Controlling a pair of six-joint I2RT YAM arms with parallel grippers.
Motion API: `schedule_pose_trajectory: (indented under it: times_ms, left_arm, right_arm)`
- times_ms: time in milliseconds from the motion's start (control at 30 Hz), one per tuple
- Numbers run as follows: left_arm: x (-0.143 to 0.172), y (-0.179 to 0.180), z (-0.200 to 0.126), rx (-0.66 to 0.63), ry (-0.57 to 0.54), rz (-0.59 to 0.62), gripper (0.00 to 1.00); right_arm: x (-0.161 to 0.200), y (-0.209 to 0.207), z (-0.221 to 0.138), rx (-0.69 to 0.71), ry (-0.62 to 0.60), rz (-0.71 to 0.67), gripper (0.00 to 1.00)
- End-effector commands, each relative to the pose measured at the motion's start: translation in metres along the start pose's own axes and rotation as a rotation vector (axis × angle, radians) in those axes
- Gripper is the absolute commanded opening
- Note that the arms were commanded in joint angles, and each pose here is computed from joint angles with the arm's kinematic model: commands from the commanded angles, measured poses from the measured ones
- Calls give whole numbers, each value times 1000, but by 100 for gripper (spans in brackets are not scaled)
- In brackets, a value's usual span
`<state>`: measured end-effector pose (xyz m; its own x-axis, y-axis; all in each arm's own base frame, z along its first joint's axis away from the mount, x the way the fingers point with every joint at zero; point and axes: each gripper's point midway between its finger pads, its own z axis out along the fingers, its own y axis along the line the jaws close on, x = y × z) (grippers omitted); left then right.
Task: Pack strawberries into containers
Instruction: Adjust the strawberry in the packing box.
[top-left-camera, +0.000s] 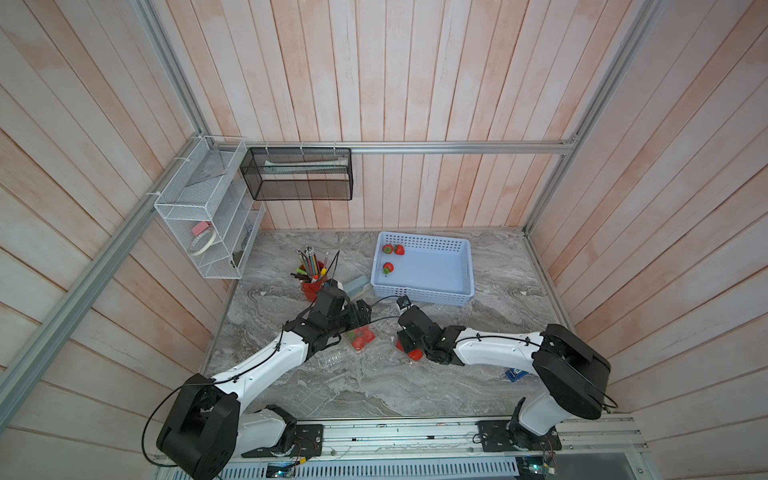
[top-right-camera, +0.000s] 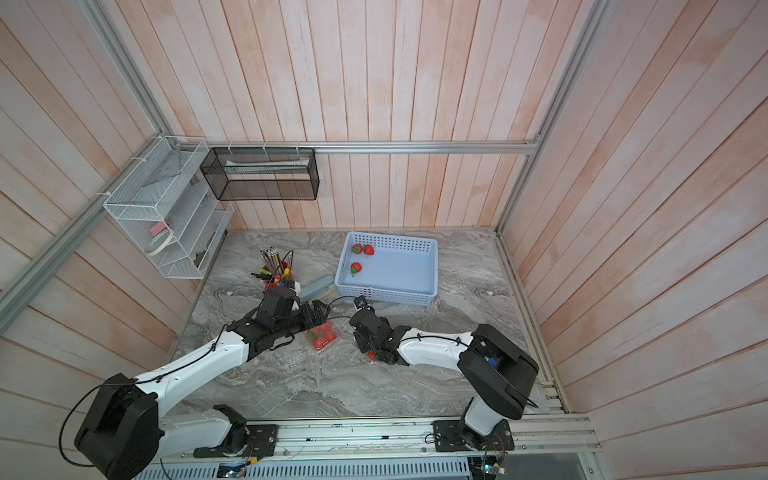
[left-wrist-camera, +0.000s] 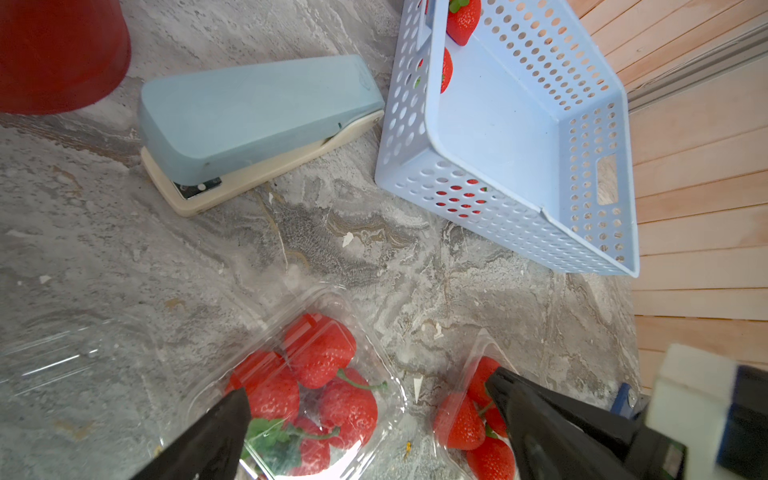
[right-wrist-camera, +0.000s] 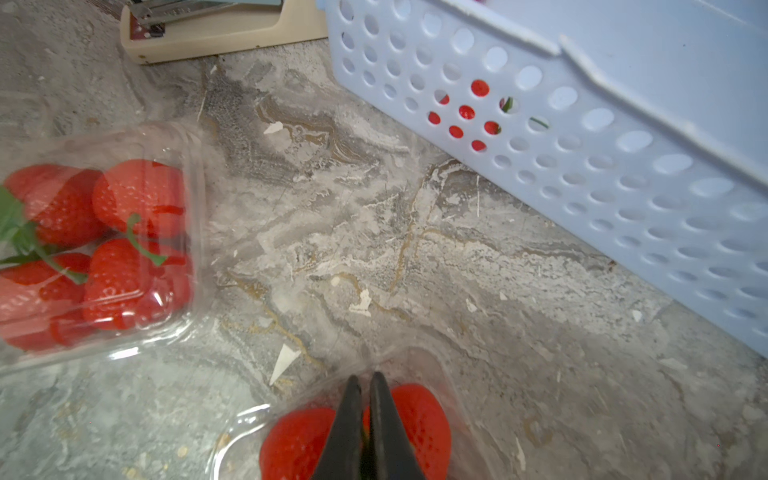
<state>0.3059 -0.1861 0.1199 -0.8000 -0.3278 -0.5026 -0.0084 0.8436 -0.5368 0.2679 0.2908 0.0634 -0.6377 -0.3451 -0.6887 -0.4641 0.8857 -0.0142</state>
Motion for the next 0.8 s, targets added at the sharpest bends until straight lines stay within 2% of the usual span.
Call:
schedule_pose_trajectory:
  times_ms: [0, 433, 767]
  left_arm:
    - [1, -1, -1, 17, -1, 8, 99]
    - [0, -3, 1, 26, 4, -3, 99]
    - [1, -8, 3, 43, 12, 4, 99]
  right_arm:
    - [12, -8, -7, 7, 29, 29, 9]
    - [41, -17, -14, -13, 52, 68, 11]
    - [8, -12, -42, -64, -36, 113, 29]
